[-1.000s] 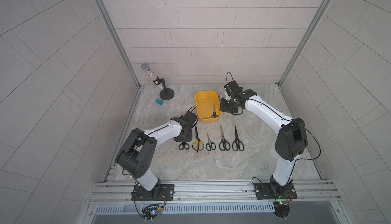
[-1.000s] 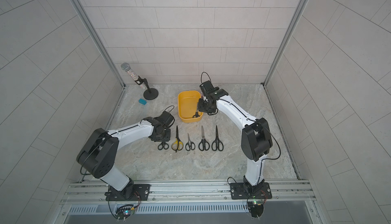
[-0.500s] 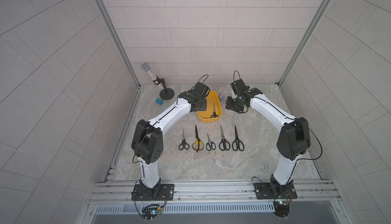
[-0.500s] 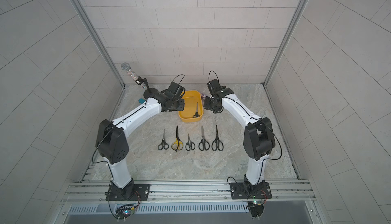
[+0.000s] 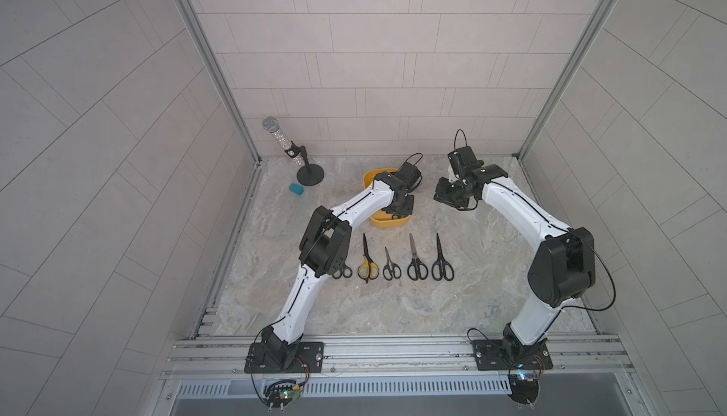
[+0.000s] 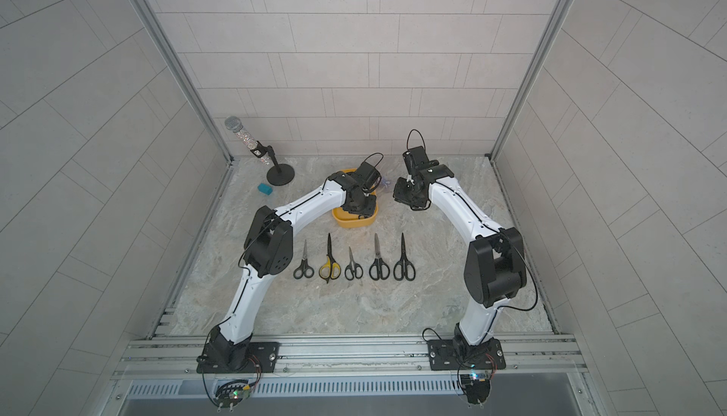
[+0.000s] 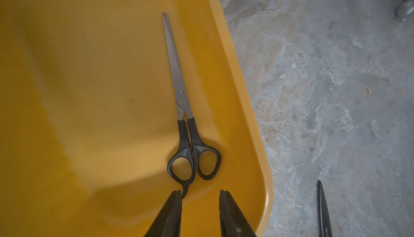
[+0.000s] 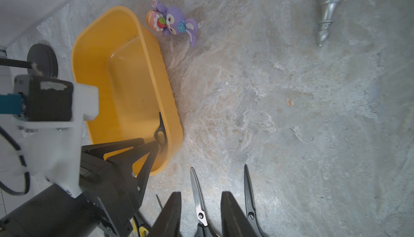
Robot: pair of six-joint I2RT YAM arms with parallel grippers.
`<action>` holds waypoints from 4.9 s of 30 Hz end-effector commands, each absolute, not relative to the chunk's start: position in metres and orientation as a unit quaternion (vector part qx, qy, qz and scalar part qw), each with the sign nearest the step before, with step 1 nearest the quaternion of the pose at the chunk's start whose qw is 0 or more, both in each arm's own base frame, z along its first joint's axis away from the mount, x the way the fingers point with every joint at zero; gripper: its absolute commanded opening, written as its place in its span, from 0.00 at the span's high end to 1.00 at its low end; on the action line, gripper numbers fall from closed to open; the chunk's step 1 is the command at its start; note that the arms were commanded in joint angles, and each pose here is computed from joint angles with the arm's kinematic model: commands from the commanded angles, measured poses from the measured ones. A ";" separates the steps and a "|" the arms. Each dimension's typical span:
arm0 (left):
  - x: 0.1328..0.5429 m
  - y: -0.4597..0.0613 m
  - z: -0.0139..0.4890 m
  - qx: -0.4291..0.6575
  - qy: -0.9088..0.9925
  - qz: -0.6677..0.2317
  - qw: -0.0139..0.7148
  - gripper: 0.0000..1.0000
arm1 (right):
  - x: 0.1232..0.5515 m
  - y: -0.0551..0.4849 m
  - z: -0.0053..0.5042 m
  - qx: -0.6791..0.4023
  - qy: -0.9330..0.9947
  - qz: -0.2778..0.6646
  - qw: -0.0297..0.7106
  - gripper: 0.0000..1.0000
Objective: Take the scissors out of the storage box
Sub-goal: Pick up the scissors from the storage box.
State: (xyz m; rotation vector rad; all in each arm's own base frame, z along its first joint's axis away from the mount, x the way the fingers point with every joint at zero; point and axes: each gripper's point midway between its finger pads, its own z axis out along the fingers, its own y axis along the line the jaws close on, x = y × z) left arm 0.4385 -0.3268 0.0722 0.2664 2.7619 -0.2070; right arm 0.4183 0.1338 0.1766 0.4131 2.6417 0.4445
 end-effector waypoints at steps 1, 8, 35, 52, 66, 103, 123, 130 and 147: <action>0.437 -0.318 0.070 0.082 0.981 -0.058 0.165 0.66 | 0.413 0.129 0.184 0.149 0.951 0.160 0.219 0.65; 0.436 -0.320 0.048 0.077 0.984 -0.059 0.148 0.69 | 0.414 0.128 0.182 0.149 0.952 0.160 0.216 0.65; 0.467 -0.287 0.047 0.072 0.983 -0.028 0.164 0.76 | 0.421 0.129 0.184 0.152 0.951 0.164 0.215 0.65; 0.471 -0.290 0.070 0.084 0.980 -0.048 0.175 0.73 | 0.422 0.129 0.178 0.152 0.952 0.163 0.211 0.65; 0.473 -0.281 0.038 0.098 0.984 -0.014 0.151 0.73 | 0.424 0.128 0.175 0.153 0.953 0.160 0.207 0.65; 0.454 -0.274 -0.015 0.128 0.988 -0.001 0.087 1.00 | 0.429 0.130 0.179 0.155 0.951 0.167 0.209 0.65; 0.489 -0.284 0.102 0.122 0.968 -0.029 0.215 1.00 | 0.432 0.131 0.183 0.154 0.950 0.170 0.213 0.65; 0.484 -0.278 0.108 0.115 0.969 -0.020 0.216 1.00 | 0.432 0.131 0.185 0.152 0.949 0.170 0.216 0.65; 0.432 -0.225 0.171 0.083 0.962 -0.003 0.262 1.00 | 0.428 0.133 0.188 0.147 0.949 0.170 0.222 0.65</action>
